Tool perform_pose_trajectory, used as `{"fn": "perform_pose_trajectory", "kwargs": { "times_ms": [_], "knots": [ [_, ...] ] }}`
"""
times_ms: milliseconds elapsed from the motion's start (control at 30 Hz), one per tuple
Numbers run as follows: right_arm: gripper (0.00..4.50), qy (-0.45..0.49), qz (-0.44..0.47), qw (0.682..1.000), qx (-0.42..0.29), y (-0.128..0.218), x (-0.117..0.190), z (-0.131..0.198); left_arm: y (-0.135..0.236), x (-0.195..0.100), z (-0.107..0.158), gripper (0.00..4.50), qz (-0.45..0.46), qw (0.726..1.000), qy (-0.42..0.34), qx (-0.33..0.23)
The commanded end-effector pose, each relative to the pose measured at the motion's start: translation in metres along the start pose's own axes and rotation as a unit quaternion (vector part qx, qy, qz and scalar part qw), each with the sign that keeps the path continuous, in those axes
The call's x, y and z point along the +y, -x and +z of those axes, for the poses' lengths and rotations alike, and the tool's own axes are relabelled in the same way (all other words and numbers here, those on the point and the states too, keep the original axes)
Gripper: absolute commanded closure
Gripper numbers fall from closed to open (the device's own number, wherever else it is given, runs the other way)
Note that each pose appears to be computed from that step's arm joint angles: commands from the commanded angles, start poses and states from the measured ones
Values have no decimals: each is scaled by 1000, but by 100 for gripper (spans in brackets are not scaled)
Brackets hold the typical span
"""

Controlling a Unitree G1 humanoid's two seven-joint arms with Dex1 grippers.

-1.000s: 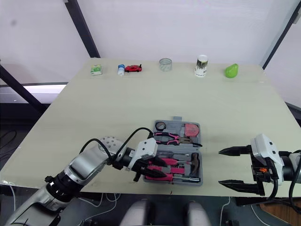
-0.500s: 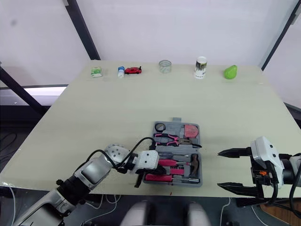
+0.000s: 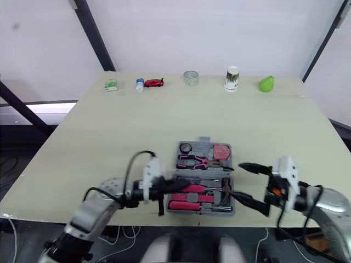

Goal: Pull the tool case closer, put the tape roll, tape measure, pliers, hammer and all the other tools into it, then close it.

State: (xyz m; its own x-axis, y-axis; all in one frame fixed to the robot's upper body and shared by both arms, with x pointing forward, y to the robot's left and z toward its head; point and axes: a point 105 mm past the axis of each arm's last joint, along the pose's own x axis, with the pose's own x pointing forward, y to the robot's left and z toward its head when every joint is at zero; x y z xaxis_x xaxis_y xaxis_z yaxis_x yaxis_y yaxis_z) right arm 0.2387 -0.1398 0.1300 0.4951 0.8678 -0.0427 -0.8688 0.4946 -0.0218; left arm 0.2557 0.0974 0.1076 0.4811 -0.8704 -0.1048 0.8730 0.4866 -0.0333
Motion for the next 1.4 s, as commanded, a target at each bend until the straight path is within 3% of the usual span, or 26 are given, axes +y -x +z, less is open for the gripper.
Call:
{"fn": "perform_pose_trajectory", "kwargs": {
  "times_ms": [33, 167, 267, 333, 400, 500, 533, 567, 667, 767, 867, 1000, 1033, 1067, 1167, 1333, 1400],
  "knots": [
    [0, 13, -32, 999, -22, -19, -12, 1, 19, 13, 11, 443, 83, 996, 24, -38],
    [0, 14, -65, 997, -29, -33, -32, -4, 46, 22, 2, 443, 132, 989, 45, -50],
    [0, 10, -77, 997, 1, -18, -42, -16, 68, 24, -12, 372, 145, 987, 60, -42],
    [0, 13, -77, 997, 26, 4, -45, -26, 82, 25, -21, 284, 154, 985, 70, -32],
    [0, 7, -78, 996, 45, 27, -45, -35, 96, 26, -30, 247, 162, 984, 72, -19],
    [0, -20, -105, 992, 61, 64, -45, -45, 111, 26, -39, 144, 173, 982, 77, -5],
    [0, -23, -114, 991, 68, 76, -44, -48, 119, 25, -43, 89, 176, 981, 80, 2],
    [0, -24, -135, 987, 82, 95, -44, -52, 132, 25, -50, 4, 183, 979, 84, 18],
    [0, -9, -182, 978, 101, 127, -45, -56, 156, 27, -61, 4, 198, 975, 87, 44],
    [0, 2, -201, 975, 96, 132, -46, -55, 158, 29, -63, 4, 197, 976, 85, 47],
    [0, 11, -203, 975, 89, 123, -45, -53, 153, 35, -60, 4, 187, 978, 71, 52],
    [0, 43, -172, 980, 85, 78, -47, -39, 122, 49, -37, 4, 125, 990, 37, 55],
    [0, 47, -157, 982, 97, 69, -49, -39, 115, 52, -33, 43, 111, 992, 32, 58],
    [0, 48, -140, 983, 112, 62, -50, -40, 110, 56, -30, 54, 101, 993, 30, 61],
    [88, 34, -115, 982, 148, 46, -63, -39, 97, 64, -28, 166, 62, 993, 13, 100],
    [358, 63, -80, 971, 215, 18, -87, -37, 76, 79, -22, 427, 4, 988, -20, 156],
    [437, 70, -56, 963, 253, 12, -89, -42, 64, 83, -24, 450, -24, 983, -31, 177]
  ]
}}
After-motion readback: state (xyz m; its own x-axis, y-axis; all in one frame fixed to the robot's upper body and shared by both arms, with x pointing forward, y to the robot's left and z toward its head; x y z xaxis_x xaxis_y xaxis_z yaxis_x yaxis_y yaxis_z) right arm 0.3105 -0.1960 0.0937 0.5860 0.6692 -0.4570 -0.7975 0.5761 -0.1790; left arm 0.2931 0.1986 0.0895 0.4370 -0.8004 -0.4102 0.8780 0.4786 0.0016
